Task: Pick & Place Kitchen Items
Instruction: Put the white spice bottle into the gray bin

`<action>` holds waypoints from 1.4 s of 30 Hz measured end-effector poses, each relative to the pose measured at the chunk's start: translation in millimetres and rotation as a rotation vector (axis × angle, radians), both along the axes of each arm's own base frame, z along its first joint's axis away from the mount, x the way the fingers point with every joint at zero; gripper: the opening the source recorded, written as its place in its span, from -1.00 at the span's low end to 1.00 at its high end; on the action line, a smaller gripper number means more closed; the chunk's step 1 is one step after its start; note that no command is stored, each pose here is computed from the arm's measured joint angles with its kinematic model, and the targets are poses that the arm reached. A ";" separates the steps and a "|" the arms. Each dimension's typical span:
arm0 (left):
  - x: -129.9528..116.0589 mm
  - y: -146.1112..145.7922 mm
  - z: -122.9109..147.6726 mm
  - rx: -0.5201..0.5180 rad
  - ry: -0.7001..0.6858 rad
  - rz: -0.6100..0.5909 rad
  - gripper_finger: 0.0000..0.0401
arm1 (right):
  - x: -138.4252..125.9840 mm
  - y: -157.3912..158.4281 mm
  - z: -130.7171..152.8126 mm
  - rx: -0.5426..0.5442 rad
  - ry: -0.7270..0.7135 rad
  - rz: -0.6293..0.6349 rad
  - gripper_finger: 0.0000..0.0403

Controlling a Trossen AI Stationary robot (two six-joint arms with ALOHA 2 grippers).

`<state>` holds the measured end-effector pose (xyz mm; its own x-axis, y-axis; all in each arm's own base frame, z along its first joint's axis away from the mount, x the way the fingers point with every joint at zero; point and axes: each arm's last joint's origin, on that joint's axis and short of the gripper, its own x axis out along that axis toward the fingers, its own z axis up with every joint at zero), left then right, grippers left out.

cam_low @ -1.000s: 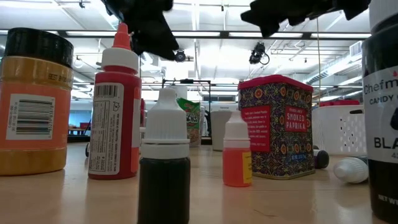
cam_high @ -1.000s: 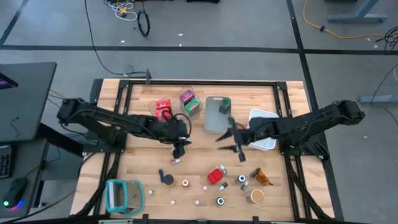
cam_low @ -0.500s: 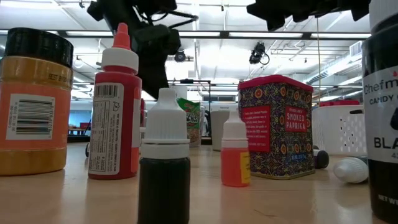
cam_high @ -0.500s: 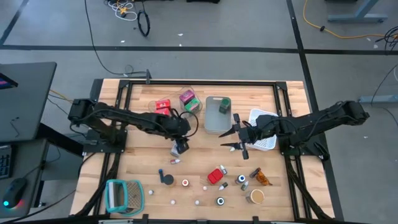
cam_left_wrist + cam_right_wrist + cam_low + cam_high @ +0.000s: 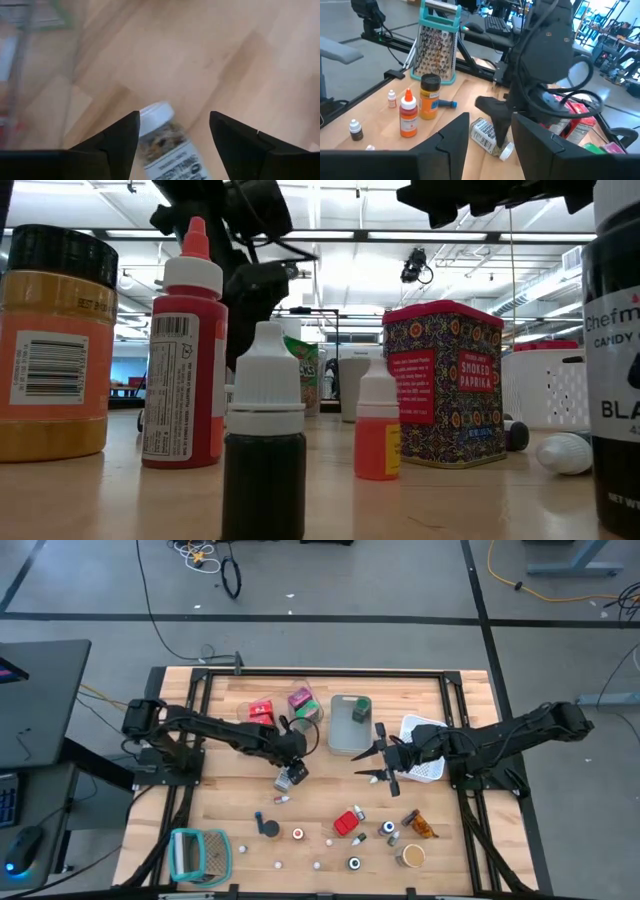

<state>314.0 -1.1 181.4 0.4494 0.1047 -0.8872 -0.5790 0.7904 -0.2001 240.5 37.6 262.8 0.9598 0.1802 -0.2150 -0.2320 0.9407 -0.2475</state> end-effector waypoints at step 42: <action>-14.4 61.7 -4.0 -0.262 0.073 0.277 0.25 | 0.0 0.0 -0.5 -0.008 0.004 0.002 -0.22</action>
<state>299.6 60.6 177.3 0.3704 -0.0213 -0.9286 -0.7839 0.5292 -0.3248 240.5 37.5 262.2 0.9588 0.1799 -0.2199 -0.2344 0.9383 -0.2544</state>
